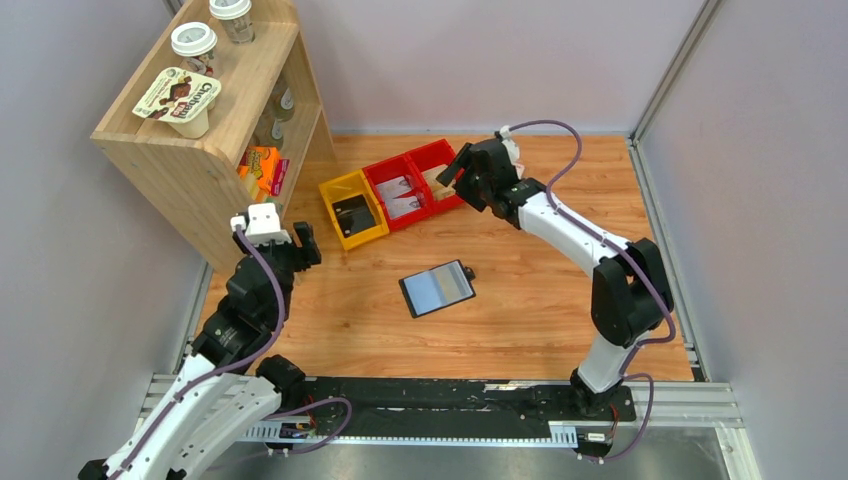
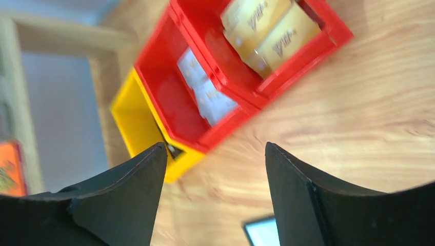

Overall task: Take the credit cards out of the card holder
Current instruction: Remove the credit card from the card holder.

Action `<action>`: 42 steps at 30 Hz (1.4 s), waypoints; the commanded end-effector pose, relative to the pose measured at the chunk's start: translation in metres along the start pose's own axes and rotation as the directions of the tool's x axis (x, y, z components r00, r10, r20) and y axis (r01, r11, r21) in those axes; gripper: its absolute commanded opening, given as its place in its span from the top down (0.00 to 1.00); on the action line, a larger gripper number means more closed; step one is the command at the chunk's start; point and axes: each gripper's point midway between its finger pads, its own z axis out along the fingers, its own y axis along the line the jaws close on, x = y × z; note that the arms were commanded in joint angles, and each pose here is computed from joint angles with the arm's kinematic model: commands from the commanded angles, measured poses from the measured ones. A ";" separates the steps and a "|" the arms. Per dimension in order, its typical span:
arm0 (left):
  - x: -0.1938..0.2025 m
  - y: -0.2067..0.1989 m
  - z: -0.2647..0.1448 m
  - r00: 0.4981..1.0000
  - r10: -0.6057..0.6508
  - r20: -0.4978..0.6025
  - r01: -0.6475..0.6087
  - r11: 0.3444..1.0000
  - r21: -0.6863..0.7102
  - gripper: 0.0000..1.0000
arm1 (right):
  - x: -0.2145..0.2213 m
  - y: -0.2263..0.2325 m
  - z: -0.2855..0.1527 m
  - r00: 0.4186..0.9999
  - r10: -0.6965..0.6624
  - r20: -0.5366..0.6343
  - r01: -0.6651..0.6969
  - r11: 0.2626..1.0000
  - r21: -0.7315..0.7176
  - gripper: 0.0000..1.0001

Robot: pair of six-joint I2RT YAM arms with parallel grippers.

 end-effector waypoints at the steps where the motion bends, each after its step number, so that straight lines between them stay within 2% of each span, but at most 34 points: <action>1: 0.005 -0.029 -0.001 0.991 -0.082 -0.102 0.093 0.989 0.111 0.22 | 0.052 -0.031 -0.045 0.918 -0.296 -0.262 0.302 0.953 -0.020 0.27; 6: 0.032 -0.061 0.001 0.961 -0.077 -0.265 0.132 0.971 0.197 0.22 | 0.090 -0.058 -0.078 0.826 -0.411 -0.385 0.425 0.904 -0.055 0.28; 11: 0.063 -0.097 0.001 0.892 -0.113 -0.437 0.239 0.940 0.245 0.23 | 0.130 -0.088 -0.094 0.748 -0.471 -0.467 0.512 0.858 -0.044 0.30; 18: 0.093 -0.143 0.000 0.822 -0.074 -0.564 0.277 0.918 0.284 0.26 | 0.154 -0.122 -0.082 0.720 -0.456 -0.523 0.531 0.848 -0.008 0.35; 26: 0.141 -0.185 0.002 0.727 -0.030 -0.686 0.308 0.908 0.286 0.40 | 0.163 -0.131 -0.068 0.698 -0.477 -0.534 0.557 0.831 -0.014 0.36; 42: 0.215 -0.227 0.005 0.602 0.049 -0.797 0.334 0.891 0.307 0.46 | 0.178 -0.157 -0.057 0.673 -0.453 -0.585 0.575 0.818 0.028 0.35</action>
